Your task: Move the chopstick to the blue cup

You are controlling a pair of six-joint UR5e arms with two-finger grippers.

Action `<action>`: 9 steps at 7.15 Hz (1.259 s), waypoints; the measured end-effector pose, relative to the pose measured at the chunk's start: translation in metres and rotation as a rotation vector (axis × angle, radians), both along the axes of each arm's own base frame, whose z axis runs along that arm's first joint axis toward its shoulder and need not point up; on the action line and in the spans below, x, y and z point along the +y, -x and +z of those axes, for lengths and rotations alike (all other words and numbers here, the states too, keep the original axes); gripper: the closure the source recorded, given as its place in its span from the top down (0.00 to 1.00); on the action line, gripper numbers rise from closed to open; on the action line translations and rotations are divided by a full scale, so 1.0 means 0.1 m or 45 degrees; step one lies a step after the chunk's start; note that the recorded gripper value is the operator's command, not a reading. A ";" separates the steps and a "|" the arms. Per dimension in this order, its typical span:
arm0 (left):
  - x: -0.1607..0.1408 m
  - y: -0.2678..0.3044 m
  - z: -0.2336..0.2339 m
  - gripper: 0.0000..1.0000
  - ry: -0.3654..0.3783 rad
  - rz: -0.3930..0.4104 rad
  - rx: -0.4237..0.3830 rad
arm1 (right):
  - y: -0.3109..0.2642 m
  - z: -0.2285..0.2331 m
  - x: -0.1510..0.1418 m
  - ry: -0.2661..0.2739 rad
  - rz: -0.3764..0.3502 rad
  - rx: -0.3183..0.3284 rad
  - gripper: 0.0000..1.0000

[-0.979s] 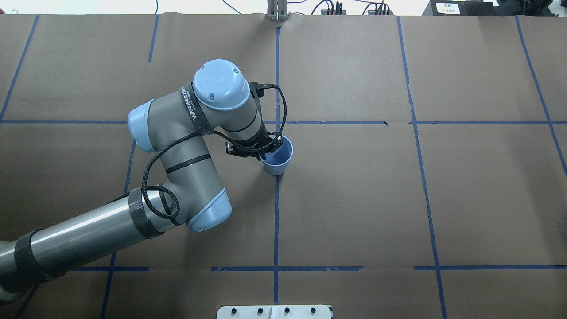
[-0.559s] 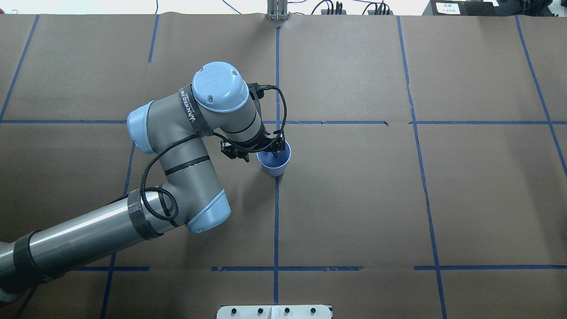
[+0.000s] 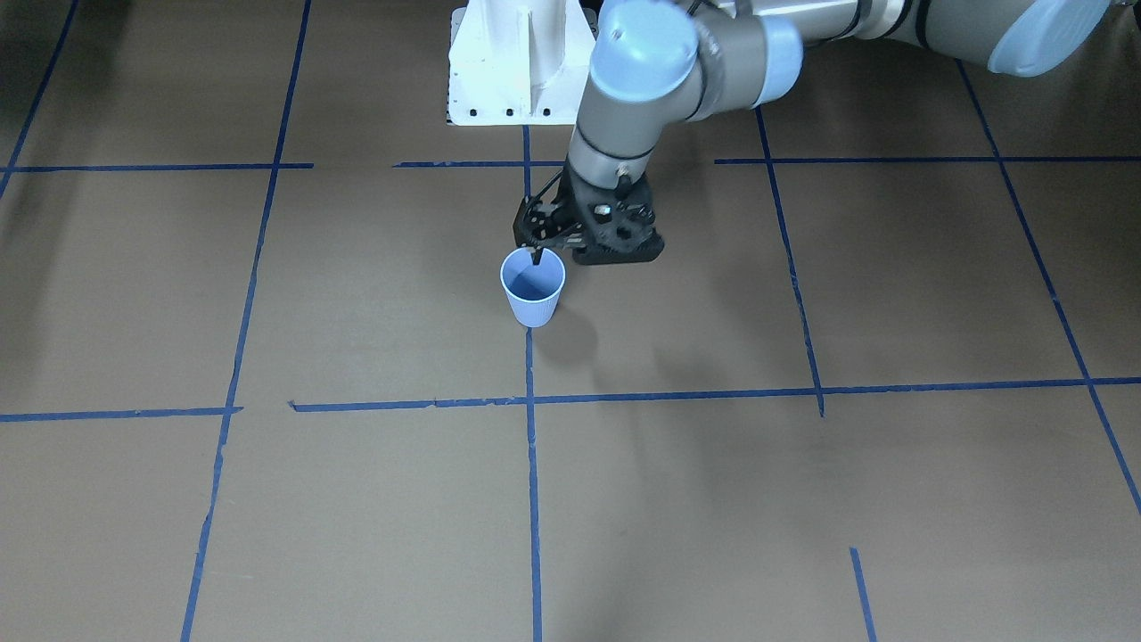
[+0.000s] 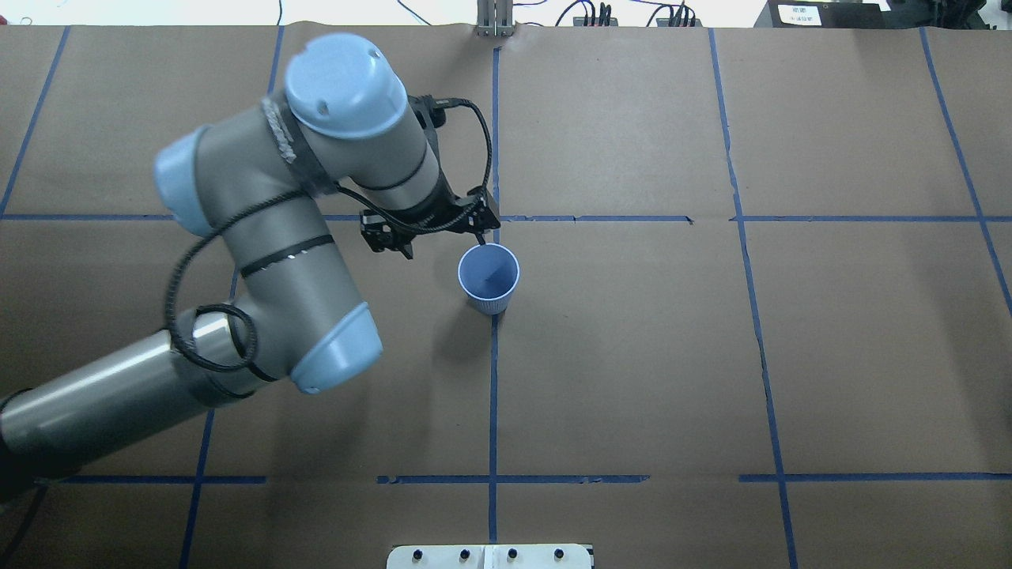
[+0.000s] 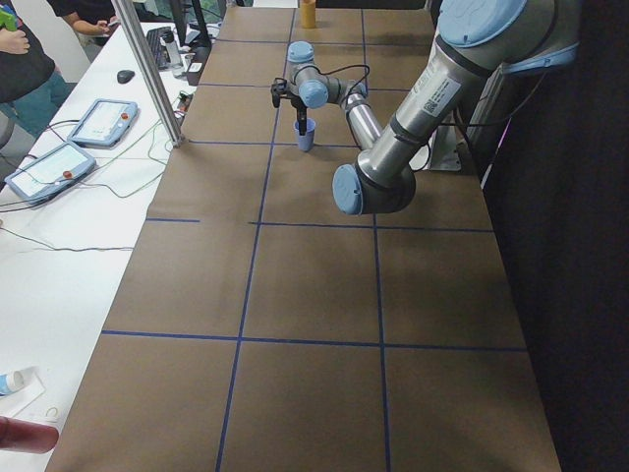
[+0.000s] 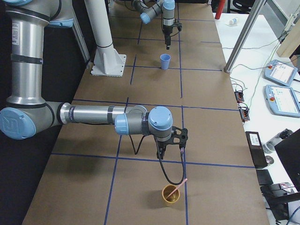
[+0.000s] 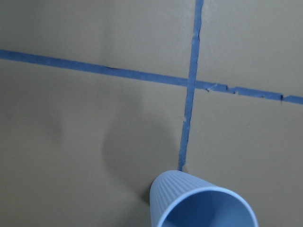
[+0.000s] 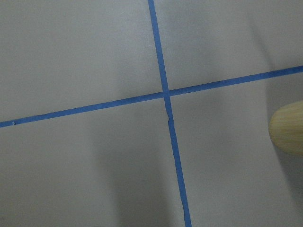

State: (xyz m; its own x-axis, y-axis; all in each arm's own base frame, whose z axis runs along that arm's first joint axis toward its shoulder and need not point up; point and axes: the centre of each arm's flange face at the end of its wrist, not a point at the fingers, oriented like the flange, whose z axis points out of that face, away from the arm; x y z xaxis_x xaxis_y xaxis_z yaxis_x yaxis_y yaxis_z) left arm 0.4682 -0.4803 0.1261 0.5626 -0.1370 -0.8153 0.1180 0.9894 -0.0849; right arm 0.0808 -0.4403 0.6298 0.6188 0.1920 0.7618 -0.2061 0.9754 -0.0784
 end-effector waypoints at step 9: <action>0.16 3.10 1.42 1.00 -0.274 0.204 -0.313 | -0.53 1.28 -0.37 -0.309 0.082 0.197 0.99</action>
